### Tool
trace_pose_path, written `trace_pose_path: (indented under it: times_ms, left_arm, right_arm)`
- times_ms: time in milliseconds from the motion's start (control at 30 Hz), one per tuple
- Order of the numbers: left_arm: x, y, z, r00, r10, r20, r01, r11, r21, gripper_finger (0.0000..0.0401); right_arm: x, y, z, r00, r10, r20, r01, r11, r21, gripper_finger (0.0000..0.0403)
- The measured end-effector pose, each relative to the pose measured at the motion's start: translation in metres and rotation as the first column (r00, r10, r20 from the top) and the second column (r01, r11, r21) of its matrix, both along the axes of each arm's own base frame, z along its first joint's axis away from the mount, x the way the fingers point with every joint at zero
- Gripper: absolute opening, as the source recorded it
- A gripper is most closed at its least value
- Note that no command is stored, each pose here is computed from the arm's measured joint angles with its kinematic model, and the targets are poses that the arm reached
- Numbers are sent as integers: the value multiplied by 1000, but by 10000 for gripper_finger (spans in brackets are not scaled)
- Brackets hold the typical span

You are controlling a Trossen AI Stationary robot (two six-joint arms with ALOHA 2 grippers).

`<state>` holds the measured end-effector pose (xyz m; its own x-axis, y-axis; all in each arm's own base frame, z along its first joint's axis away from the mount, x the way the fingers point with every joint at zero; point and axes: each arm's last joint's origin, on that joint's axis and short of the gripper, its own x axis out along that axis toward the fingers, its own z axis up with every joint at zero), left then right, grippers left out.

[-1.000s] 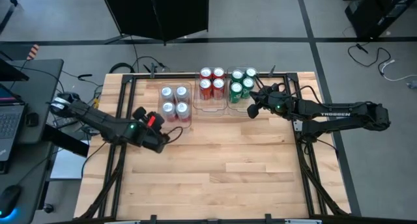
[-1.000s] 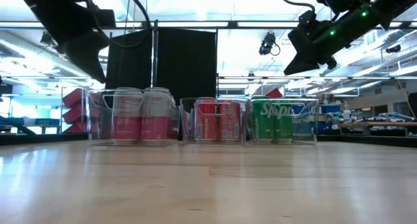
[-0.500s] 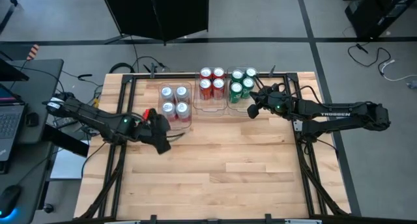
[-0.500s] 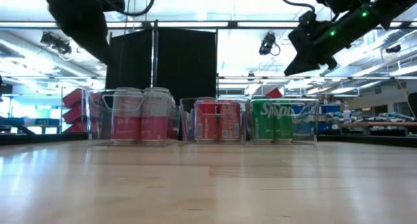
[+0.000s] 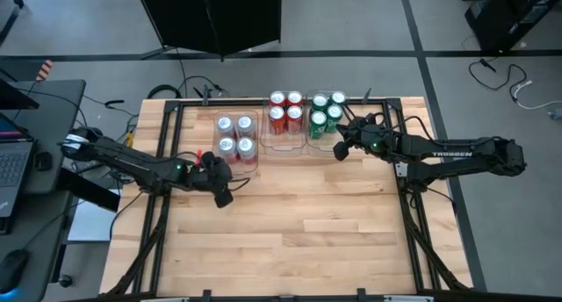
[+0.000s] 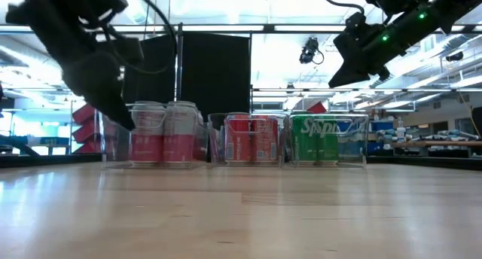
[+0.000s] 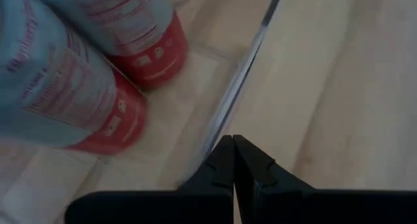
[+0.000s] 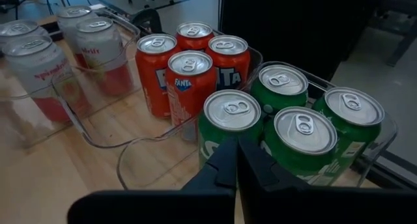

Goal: Sort soda cans
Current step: Move the bottom transparent bin to the left side of the top left transparent bin

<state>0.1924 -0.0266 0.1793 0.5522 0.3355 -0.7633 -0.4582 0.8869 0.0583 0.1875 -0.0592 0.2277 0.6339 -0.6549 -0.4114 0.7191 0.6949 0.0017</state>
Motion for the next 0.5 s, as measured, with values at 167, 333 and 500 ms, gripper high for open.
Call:
trace_pose_path:
  times_ms: [167, 333, 500]
  left_arm:
    - [-2, 19, -17, 997, 57, 45, -60, 996, 68, 0]
    - [-4, 36, -27, 992, 111, 62, -117, 988, 97, 0]
    - [-1, 46, -31, 985, 102, 143, -121, 984, 131, 0]
  right_arm:
    - [0, 0, 0, 1000, 0, 0, 0, 1000, 0, 1]
    - [0, 0, 0, 1000, 0, 0, 0, 1000, 0, 0]
    - [0, 0, 0, 1000, 0, 0, 0, 1000, 0, 1]
